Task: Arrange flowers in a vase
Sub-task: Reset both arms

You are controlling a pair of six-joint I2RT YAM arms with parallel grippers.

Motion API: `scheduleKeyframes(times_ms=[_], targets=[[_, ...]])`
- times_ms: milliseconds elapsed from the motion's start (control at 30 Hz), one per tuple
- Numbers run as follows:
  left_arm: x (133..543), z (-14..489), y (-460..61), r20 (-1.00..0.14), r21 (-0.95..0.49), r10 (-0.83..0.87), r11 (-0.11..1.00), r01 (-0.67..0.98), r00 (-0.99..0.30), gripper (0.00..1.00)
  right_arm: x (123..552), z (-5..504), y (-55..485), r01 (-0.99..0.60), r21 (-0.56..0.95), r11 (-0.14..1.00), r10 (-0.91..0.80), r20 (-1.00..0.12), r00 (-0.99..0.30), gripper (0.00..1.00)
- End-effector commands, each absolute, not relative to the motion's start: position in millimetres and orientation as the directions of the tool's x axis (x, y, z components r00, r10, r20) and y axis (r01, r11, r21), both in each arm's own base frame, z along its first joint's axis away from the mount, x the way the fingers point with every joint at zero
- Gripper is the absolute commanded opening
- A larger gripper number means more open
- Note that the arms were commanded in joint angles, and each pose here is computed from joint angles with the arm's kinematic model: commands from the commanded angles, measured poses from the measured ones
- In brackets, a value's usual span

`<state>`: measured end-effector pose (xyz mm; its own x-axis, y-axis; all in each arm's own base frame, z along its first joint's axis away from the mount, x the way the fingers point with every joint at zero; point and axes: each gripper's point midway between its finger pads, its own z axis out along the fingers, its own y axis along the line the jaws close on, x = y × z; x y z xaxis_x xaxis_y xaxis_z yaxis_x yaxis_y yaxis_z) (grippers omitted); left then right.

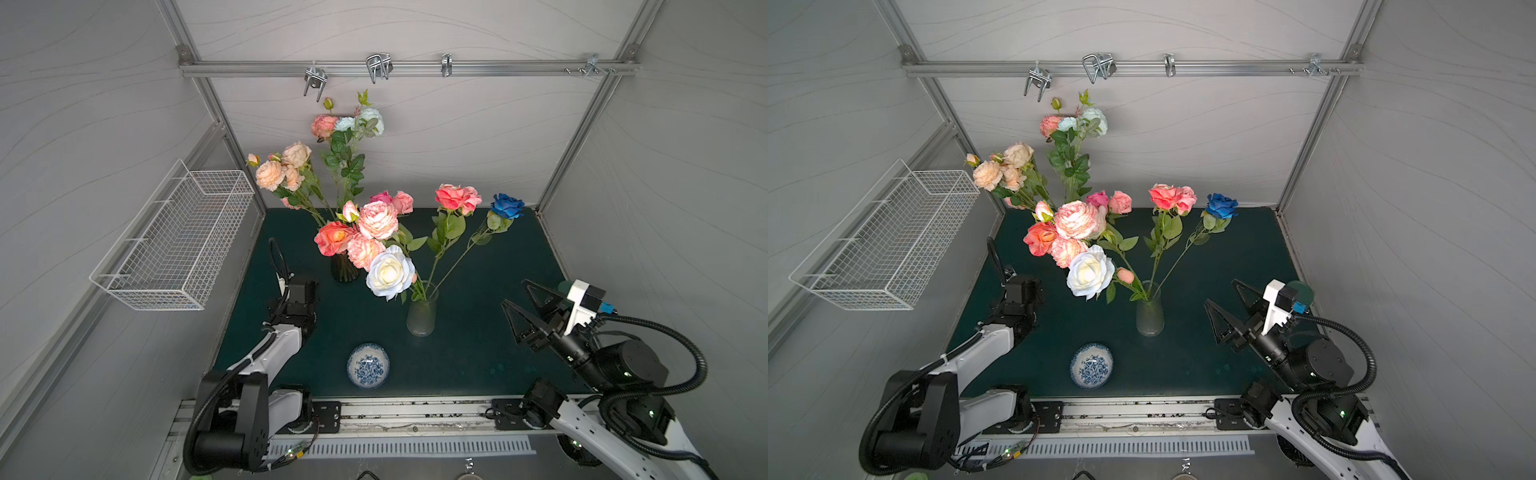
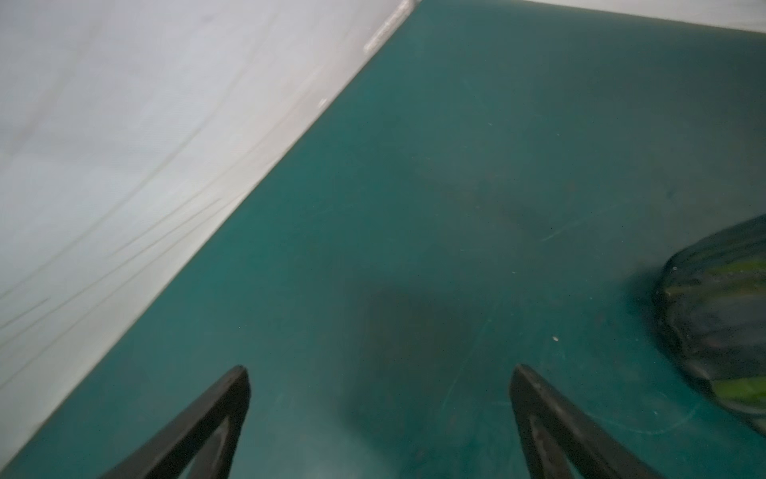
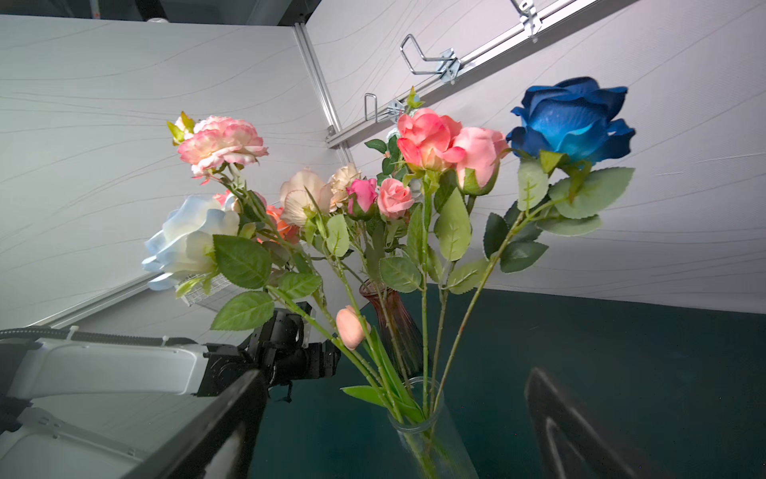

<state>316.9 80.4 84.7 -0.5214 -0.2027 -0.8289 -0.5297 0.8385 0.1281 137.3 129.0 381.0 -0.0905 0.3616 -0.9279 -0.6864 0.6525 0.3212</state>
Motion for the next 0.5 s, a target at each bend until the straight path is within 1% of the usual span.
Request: scheduleKeyframes(times_ms=[0,67,100,167,233,300,333,367,400,433,467], targets=[[367,120,74,-0.931,0.045,-0.135,0.879,-0.475,-0.338,0.99,149,378,121,-0.616,0.34,0.711,0.359,-0.928,-0.097,0.99],[377,119,73,-0.934,-0.041,-0.195,0.891,-0.452,-0.299,0.99,156,374,119,-0.579,0.328,0.746,0.33,-0.938,-0.105,0.99],[381,116,75,-0.935,-0.05,-0.199,0.895,-0.444,-0.295,0.99,160,373,118,-0.564,0.32,0.761,0.32,-0.942,-0.103,0.99],[389,107,79,-0.923,-0.064,-0.221,0.895,-0.442,-0.314,0.99,165,373,118,-0.548,0.291,0.784,0.294,-0.952,-0.084,0.99],[396,101,72,-0.9,-0.049,-0.215,0.914,-0.402,-0.38,0.98,173,372,117,-0.515,0.257,0.818,0.265,-0.962,-0.059,0.99],[396,101,64,-0.909,-0.054,-0.194,0.933,-0.357,-0.368,0.94,190,372,110,-0.424,0.226,0.877,0.233,-0.972,-0.034,0.99],[389,102,61,-0.924,-0.073,-0.192,0.938,-0.339,-0.332,0.95,199,370,104,-0.362,0.213,0.908,0.218,-0.976,-0.028,0.99],[382,101,59,-0.941,-0.088,-0.187,0.941,-0.328,-0.283,0.99,207,370,101,-0.313,0.189,0.931,0.192,-0.981,-0.023,0.99],[382,100,57,-0.955,-0.093,-0.173,0.946,-0.311,-0.241,1.0,214,371,102,-0.287,0.153,0.946,0.155,-0.988,-0.016,0.99],[386,101,58,-0.962,-0.076,-0.152,0.947,-0.313,-0.227,1.0,221,369,101,-0.257,0.136,0.957,0.135,-0.991,-0.018,0.99],[387,94,56,-0.941,-0.063,-0.164,0.945,-0.322,-0.297,1.0,229,370,95,-0.208,0.144,0.967,0.142,-0.99,-0.025,0.99]])
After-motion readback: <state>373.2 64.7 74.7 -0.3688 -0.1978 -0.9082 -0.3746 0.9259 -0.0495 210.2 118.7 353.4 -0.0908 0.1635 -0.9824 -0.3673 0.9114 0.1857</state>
